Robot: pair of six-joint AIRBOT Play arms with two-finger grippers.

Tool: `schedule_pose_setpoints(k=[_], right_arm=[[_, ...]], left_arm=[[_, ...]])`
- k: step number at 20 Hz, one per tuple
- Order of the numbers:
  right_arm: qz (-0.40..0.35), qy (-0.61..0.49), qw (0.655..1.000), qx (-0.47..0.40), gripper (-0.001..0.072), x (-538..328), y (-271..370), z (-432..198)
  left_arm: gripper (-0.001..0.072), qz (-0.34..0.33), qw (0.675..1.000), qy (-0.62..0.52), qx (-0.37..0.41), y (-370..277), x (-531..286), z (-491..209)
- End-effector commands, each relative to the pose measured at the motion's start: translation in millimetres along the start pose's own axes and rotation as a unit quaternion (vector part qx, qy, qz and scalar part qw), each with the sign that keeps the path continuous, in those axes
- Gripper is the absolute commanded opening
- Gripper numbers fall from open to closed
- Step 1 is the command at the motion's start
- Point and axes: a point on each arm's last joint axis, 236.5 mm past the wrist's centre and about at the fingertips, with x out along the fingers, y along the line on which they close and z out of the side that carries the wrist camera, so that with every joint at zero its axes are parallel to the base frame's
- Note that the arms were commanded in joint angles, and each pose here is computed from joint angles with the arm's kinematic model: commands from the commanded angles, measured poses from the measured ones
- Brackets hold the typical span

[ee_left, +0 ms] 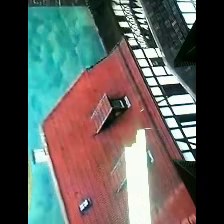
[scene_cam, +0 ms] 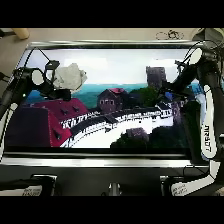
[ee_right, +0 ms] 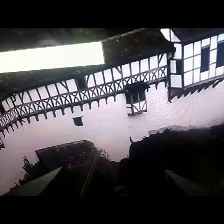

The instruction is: Fold the shirts.

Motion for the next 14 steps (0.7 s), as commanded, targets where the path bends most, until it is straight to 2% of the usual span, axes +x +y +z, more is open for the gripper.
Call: schedule_pose_setpoints(k=[1,6,8,10,12,14], right_arm=[[0.009,-0.050,0.999,0.004,0.0673,-1,5,23],[0.021,-0.113,0.993,0.003,0.0674,-6,10,53],[0.024,-0.127,0.992,0.003,0.0674,-8,12,60],[0.028,-0.128,0.991,0.005,0.0673,-8,13,60],[0.028,-0.128,0.991,0.005,0.0673,-8,13,60],[0.028,-0.129,0.991,0.004,0.0673,-8,13,60]], left_arm=[[0.0709,-0.013,0.999,-0.037,-0.009,-7,4,19],[0.0708,-0.007,0.991,-0.134,-0.012,-1,17,71],[0.0707,0.010,0.985,-0.144,-0.097,36,27,99],[0.0707,0.032,0.982,-0.105,-0.157,86,53,108],[0.0708,0.041,0.962,-0.052,-0.264,130,87,98],[0.0709,-0.022,0.946,-0.045,-0.321,131,120,105]])
